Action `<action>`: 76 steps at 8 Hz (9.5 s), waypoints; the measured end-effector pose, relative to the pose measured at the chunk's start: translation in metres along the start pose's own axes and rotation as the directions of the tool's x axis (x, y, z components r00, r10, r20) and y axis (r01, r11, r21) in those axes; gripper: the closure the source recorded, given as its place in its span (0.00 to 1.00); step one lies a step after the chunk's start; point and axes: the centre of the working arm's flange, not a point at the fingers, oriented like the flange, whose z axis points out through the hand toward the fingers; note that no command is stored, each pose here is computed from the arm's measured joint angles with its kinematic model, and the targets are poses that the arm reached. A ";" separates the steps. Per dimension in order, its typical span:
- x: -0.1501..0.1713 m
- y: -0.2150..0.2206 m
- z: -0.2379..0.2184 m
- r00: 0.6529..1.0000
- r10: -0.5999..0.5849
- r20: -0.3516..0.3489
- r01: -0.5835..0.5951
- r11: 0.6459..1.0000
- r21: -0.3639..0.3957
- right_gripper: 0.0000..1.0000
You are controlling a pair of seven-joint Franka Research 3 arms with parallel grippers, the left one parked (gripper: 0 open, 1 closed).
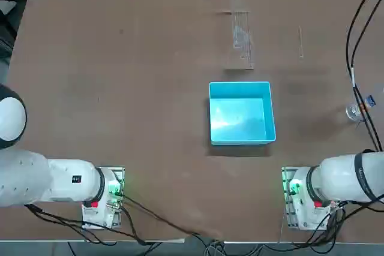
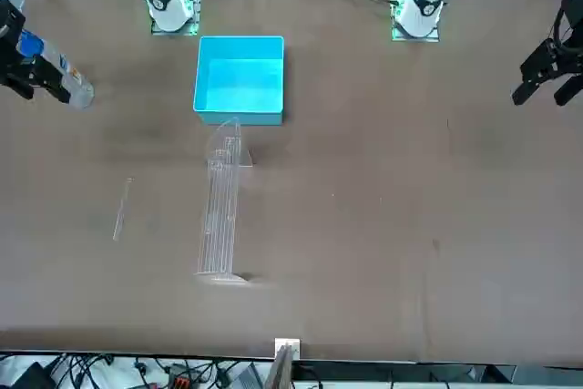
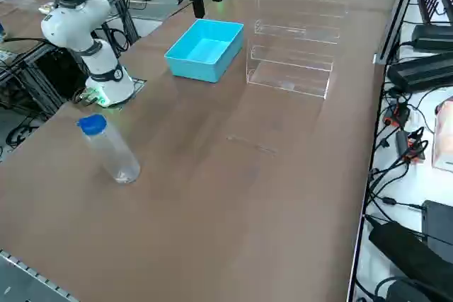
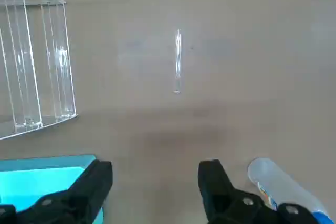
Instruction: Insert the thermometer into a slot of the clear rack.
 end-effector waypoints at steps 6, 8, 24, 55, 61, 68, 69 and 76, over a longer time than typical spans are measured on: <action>0.004 0.003 0.004 1.000 0.006 -0.008 -0.006 1.000 -0.001 0.00; 0.028 0.007 0.036 0.999 0.016 -0.036 -0.016 1.000 -0.001 0.00; 0.117 0.043 0.384 0.989 0.149 0.019 -0.149 0.989 -0.006 0.05; 0.118 0.037 0.423 0.996 0.085 0.010 -0.085 0.996 0.003 0.54; 0.119 0.035 0.421 0.997 0.083 0.005 -0.083 0.997 0.005 0.78; 0.126 -0.033 0.293 0.998 -0.024 -0.051 0.027 0.998 0.058 0.78; 0.123 -0.056 0.278 0.997 -0.044 -0.061 0.049 0.995 0.087 0.78; 0.108 -0.162 0.257 0.998 -0.038 -0.041 0.050 0.935 0.350 0.78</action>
